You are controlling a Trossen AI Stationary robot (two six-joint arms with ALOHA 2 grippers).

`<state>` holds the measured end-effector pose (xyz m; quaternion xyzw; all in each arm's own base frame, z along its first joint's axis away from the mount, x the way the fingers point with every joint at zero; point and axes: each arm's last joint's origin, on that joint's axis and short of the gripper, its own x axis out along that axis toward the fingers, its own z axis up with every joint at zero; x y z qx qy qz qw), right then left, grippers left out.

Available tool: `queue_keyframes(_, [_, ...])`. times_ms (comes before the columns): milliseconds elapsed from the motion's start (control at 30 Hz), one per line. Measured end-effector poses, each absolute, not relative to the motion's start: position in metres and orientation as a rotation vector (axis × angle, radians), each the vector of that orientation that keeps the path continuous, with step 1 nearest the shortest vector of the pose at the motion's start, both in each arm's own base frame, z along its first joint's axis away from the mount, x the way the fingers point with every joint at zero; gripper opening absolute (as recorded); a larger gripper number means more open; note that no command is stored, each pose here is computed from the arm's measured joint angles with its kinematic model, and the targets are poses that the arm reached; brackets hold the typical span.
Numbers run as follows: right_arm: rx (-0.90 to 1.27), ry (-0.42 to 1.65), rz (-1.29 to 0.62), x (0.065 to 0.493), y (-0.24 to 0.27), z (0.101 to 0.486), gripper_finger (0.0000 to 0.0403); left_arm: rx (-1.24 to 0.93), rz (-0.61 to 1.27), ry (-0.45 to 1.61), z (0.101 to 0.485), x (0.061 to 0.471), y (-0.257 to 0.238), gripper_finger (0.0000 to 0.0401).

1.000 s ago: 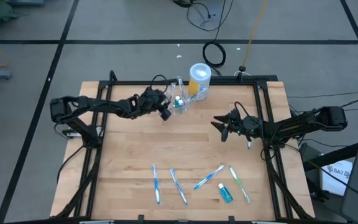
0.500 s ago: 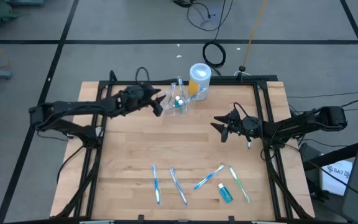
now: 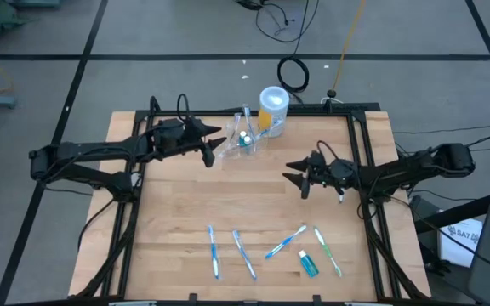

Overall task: Pick & Place toothbrushing station
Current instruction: Put the blue mouthwash into the middle section of the transparent organizer

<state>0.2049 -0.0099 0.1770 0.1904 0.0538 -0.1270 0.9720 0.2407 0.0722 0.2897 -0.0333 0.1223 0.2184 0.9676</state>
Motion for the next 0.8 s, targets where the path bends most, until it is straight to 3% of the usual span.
queue_keyframes(333, [0.312,0.351,-0.112,0.271,0.032,0.244,0.0197,0.026,0.433,0.272,0.289,0.241,0.073,0.0189])
queue_keyframes(533, [0.303,0.512,0.029,0.320,0.062,0.244,0.0197,0.101,0.458,0.281,0.290,0.241,0.074,0.0189])
queue_keyframes(667, [0.314,0.705,-0.008,0.340,0.075,0.241,0.0197,0.163,0.491,0.290,0.291,0.240,0.075,0.0189])
queue_keyframes(800, [0.474,0.932,-0.106,0.337,0.086,0.235,0.0197,0.207,0.498,0.298,0.291,0.240,0.077,0.0189])
